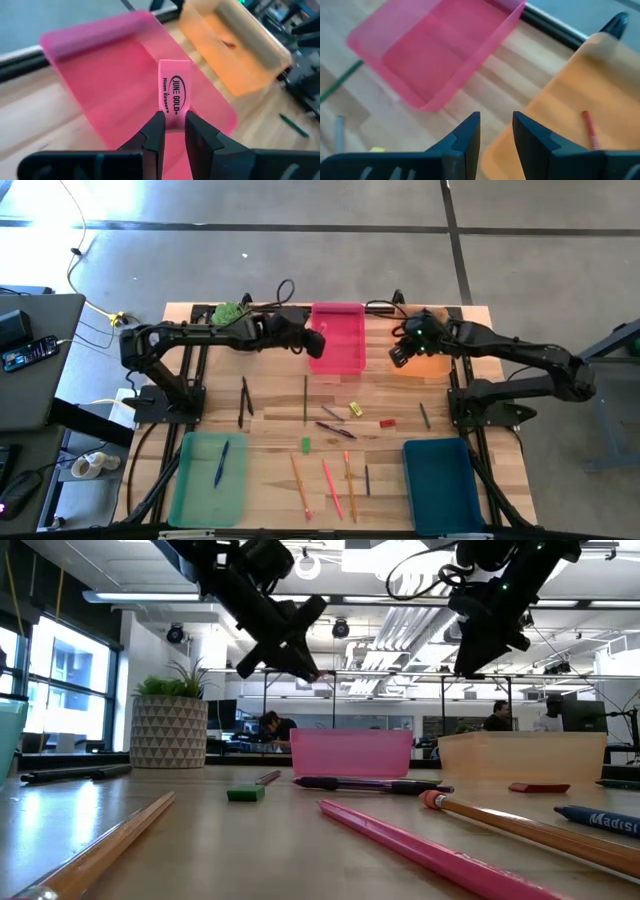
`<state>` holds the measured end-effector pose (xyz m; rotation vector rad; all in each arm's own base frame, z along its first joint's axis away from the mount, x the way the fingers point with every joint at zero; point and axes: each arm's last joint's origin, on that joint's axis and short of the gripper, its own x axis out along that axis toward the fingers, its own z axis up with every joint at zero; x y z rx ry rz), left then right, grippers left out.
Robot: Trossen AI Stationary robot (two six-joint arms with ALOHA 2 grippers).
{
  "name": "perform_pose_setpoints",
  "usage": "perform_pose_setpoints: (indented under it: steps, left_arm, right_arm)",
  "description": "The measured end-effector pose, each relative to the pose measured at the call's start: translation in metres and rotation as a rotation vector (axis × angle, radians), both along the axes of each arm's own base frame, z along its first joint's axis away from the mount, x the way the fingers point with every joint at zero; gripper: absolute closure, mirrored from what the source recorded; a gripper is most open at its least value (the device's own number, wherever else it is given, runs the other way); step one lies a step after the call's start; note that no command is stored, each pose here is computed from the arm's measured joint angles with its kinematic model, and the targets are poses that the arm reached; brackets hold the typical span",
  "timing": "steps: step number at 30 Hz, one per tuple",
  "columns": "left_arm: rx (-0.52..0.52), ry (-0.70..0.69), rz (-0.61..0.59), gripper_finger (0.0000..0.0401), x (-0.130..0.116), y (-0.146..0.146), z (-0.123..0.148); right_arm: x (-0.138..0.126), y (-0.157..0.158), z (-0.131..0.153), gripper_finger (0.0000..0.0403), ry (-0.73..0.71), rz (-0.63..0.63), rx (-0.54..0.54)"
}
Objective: Sort crayons/erasers/pens/pencils in bins
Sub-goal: Put the pink eraser into the pink bin
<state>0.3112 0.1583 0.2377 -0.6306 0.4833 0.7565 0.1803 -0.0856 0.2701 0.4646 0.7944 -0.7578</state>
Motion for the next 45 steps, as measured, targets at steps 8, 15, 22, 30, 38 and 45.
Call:
perform_pose_setpoints:
  steps: [8,15,22,30,38,45]
  left_arm:
    - [-0.048,0.064,-0.08,0.0355,0.01,0.001,-0.025]
    - [-0.028,0.127,-0.155,0.0355,0.015,0.001,-0.04]
    - [-0.076,0.2,-0.24,0.0355,0.019,0.001,-0.064]
    - [-0.099,0.217,-0.252,0.0353,0.02,0.001,-0.071]
    - [-0.115,0.214,-0.268,0.0324,0.02,0.0,-0.071]
    - [-0.118,0.211,-0.272,0.0285,0.02,0.0,-0.071]
  right_arm:
    - [0.01,0.023,-0.001,0.0295,-0.074,-0.022,0.103]
    - [0.02,0.042,-0.006,0.0295,-0.091,-0.026,0.179]
    - [0.033,0.058,-0.019,0.0295,-0.04,-0.009,0.223]
    - [0.044,0.074,-0.033,0.0295,0.026,0.025,0.275]
    - [0.055,0.092,-0.05,0.0295,0.08,0.016,0.363]
    - [0.059,0.11,-0.055,0.0295,0.059,-0.049,0.434]
